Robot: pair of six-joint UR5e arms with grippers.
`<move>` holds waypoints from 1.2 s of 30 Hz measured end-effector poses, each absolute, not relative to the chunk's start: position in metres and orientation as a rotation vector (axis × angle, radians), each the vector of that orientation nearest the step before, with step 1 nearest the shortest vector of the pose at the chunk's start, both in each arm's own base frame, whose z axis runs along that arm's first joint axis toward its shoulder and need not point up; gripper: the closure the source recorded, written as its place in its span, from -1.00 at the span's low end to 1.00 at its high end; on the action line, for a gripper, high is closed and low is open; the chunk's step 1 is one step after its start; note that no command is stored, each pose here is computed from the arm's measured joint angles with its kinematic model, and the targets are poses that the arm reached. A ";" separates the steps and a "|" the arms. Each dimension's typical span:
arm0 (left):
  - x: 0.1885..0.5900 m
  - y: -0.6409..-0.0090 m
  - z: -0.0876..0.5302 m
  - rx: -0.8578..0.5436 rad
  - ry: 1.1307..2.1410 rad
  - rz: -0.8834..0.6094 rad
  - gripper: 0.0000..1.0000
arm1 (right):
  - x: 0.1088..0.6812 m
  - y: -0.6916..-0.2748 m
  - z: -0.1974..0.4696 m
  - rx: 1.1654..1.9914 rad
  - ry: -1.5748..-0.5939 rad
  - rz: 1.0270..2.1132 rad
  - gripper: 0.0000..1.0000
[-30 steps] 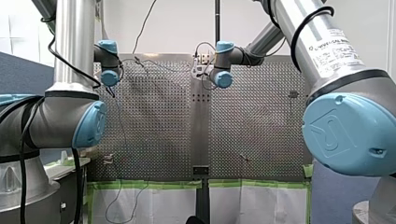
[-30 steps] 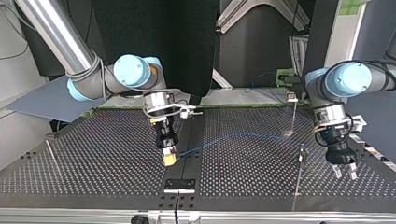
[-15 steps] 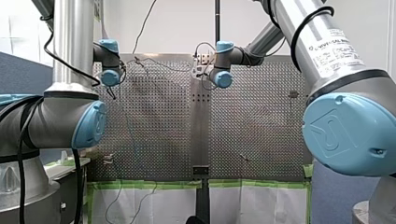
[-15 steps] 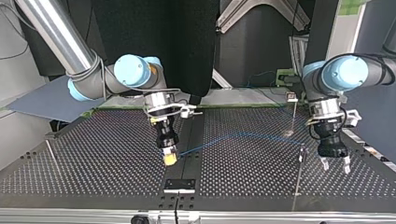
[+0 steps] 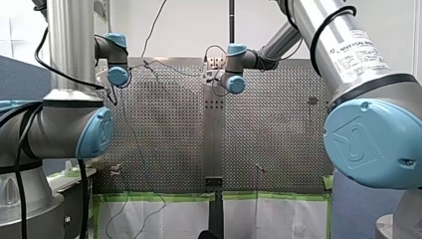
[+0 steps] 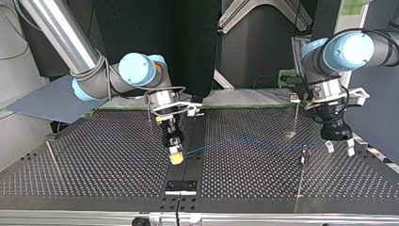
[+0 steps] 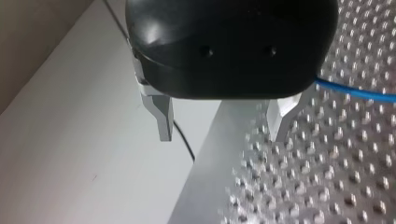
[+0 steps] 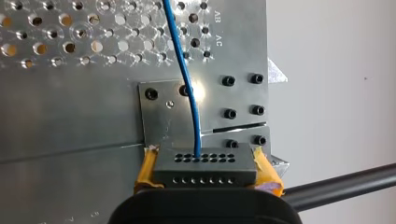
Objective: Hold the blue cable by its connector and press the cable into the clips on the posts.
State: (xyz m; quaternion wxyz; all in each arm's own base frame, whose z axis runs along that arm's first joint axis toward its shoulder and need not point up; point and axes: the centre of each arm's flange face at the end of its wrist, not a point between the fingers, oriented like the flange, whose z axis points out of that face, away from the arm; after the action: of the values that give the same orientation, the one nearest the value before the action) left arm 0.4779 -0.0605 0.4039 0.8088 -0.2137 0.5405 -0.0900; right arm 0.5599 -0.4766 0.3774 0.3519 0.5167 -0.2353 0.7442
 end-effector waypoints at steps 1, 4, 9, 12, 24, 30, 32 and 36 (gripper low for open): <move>0.475 -0.064 0.405 -0.449 1.162 -0.190 -1.00 | 0.561 -0.475 0.377 1.339 -0.608 1.927 1.00; 0.468 -0.075 0.407 -0.427 1.186 -0.182 -1.00 | 0.564 -0.472 0.377 1.344 -0.604 1.929 1.00; 0.460 -0.095 0.404 -0.394 1.240 -0.176 -1.00 | 0.567 -0.468 0.377 1.349 -0.598 1.932 1.00; 0.455 -0.105 0.401 -0.389 1.265 -0.186 -1.00 | 0.569 -0.465 0.377 1.354 -0.593 1.930 1.00; 0.421 -0.148 0.420 -0.340 1.317 -0.265 -1.00 | 0.575 -0.457 0.375 1.373 -0.584 1.914 1.00; 0.403 -0.160 0.430 -0.337 1.332 -0.270 -1.00 | 0.573 -0.457 0.374 1.367 -0.598 1.902 1.00; 0.399 -0.162 0.429 -0.341 1.345 -0.262 -1.00 | 0.573 -0.458 0.374 1.363 -0.607 1.896 1.00; 0.392 -0.168 0.426 -0.341 1.379 -0.244 -1.00 | 0.571 -0.459 0.374 1.355 -0.624 1.884 1.00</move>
State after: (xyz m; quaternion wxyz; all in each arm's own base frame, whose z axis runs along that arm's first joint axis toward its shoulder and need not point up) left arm 0.3917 -0.1679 0.4259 0.7515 -0.1560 0.6312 -0.1116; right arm 0.5709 -0.4593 0.3737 0.3609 0.5257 -0.2423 0.7312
